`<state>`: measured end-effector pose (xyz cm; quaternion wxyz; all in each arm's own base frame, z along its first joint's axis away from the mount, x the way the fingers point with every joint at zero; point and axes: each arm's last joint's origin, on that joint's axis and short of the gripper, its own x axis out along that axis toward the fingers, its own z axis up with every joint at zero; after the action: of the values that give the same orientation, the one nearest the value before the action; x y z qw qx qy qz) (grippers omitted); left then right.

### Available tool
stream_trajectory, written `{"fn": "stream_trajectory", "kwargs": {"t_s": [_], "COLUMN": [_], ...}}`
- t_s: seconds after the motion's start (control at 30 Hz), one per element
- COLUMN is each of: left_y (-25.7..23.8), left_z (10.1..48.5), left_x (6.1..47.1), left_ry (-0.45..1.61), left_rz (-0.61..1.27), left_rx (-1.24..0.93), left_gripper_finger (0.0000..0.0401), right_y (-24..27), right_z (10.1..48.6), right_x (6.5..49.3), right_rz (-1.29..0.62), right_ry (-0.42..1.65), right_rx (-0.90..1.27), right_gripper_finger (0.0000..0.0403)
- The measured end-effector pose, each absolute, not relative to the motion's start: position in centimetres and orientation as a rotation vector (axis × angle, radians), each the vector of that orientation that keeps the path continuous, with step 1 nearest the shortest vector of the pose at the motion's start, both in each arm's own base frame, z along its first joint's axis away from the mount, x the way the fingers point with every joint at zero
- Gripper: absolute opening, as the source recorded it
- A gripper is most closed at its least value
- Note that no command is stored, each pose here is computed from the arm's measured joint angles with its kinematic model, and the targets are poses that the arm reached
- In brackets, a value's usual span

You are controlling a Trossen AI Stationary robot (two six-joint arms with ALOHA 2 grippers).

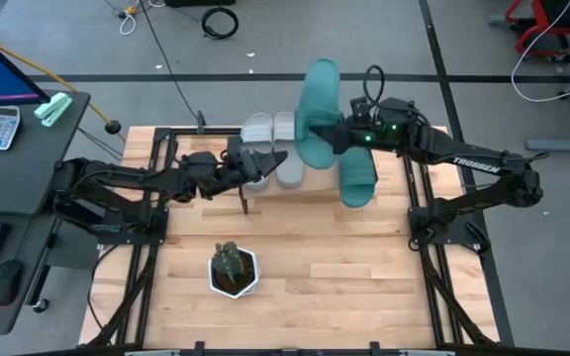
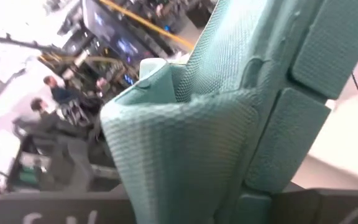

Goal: Pick and place slides into the shelf
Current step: Put the green slides on the shelf

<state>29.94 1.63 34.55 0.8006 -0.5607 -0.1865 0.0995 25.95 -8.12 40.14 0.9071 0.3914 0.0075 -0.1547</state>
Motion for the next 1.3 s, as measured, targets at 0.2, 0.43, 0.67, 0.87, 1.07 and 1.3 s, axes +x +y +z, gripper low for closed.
{"fn": "stream_trajectory", "kwargs": {"t_s": [0.2,0.43,0.67,0.87,1.07,1.3], "left_y": [1.7,1.7,1.7,1.8,1.8,2.0], "left_z": [33.9,33.3,33.1,33.0,32.7,32.4], "left_x": [30.6,31.9,32.5,32.5,32.6,32.7], "left_ry": [-0.413,-0.494,-0.553,-0.552,-0.527,-0.496], "left_rz": [0.259,0.198,0.157,0.173,0.202,0.204], "left_rx": [-1.181,-1.196,-1.205,-1.195,-1.187,-1.185], "left_gripper_finger": [0.025,0.0248,0.0246,0.0238,0.0247,0.0249], "right_y": [-8.4,-8.3,-8.4,-8.3,-8.2,-7.4], "right_z": [40.4,40.5,40.2,39.9,39.4,39.1], "right_x": [25.9,25.9,26.0,26.5,27.4,28.2], "right_rz": [-0.313,-0.326,-0.338,-0.335,-0.33,-0.278], "right_ry": [-0.023,-0.038,-0.016,-0.013,-0.002,0.016], "right_rx": [0.855,0.87,0.874,0.887,0.907,0.937], "right_gripper_finger": [0.0105,0.0105,0.0105,0.0105,0.0105,0.0105]}}
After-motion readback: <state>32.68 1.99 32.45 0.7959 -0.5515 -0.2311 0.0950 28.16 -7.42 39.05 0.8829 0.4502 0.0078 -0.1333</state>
